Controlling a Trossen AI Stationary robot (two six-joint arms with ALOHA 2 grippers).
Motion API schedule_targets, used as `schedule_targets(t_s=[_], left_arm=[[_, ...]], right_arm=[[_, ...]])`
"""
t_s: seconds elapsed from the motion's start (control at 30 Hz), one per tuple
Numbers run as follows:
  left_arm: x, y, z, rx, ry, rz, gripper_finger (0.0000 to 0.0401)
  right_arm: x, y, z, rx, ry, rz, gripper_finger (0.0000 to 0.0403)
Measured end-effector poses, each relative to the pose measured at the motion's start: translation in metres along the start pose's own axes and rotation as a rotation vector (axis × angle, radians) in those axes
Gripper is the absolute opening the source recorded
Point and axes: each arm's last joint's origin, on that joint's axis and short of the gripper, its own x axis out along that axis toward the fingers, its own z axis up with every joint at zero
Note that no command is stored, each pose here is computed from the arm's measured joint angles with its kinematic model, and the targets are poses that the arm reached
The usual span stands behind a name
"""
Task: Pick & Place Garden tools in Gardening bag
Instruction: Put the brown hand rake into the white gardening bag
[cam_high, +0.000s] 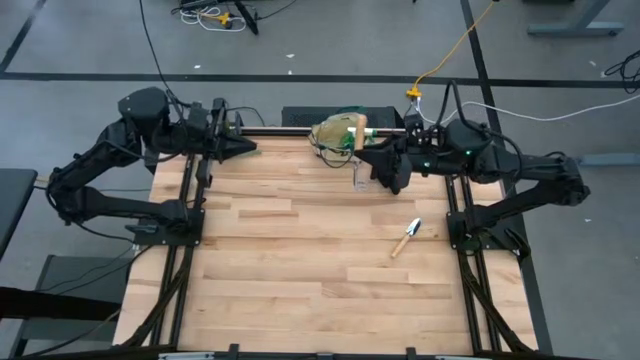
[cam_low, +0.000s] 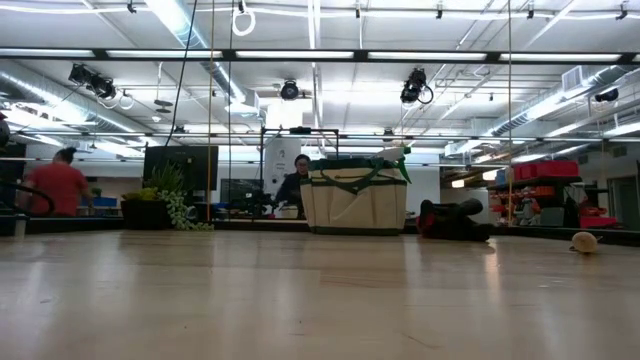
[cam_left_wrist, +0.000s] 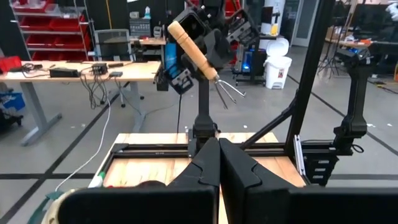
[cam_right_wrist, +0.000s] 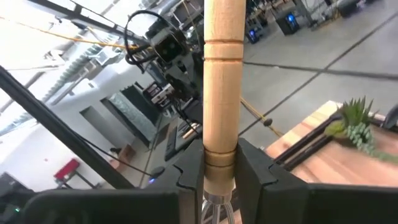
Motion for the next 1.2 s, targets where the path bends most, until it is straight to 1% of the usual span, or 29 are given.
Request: schedule_targets(t_s=[0.17, 0.3, 0.43, 0.5, 0.57, 0.7, 0.83, 1.07, 1.2], left_arm=[[0.005, 0.002, 0.002, -0.003, -0.021, -0.001, 0.0003], [0.012, 0.005, 0.003, -0.048, -0.042, 0.004, 0.0005], [0.019, 0.007, 0.004, -0.096, -0.056, -0.001, 0.002], [0.022, 0.008, 0.002, -0.137, -0.039, 0.002, 0.003], [0.027, 0.011, 0.001, -0.18, -0.036, 0.024, 0.0041], [0.037, 0.015, -0.004, -0.305, -0.019, 0.07, 0.0066], [0.047, 0.02, -0.008, -0.402, -0.003, 0.1, 0.0097], [0.065, 0.026, -0.013, -0.516, -0.003, 0.102, 0.0158], [0.073, 0.029, -0.014, -0.544, -0.016, 0.098, 0.019]], right_arm=[[0.006, -0.002, -0.004, 0.017, 0.014, -0.013, 0.0056], [0.012, -0.005, -0.007, 0.038, 0.027, -0.025, 0.0056], [0.017, -0.007, -0.011, 0.035, 0.038, -0.034, 0.0056], [0.019, -0.008, -0.012, 0.027, 0.041, -0.036, 0.0057], [0.019, -0.008, -0.012, 0.02, 0.043, -0.037, 0.0057], [0.019, -0.008, -0.012, -0.016, 0.038, -0.042, 0.0057], [0.019, -0.008, -0.012, -0.026, 0.031, -0.045, 0.0058], [0.019, -0.009, -0.012, -0.049, 0.037, -0.048, 0.0058], [0.019, -0.009, -0.012, -0.059, 0.037, -0.048, 0.0058]])
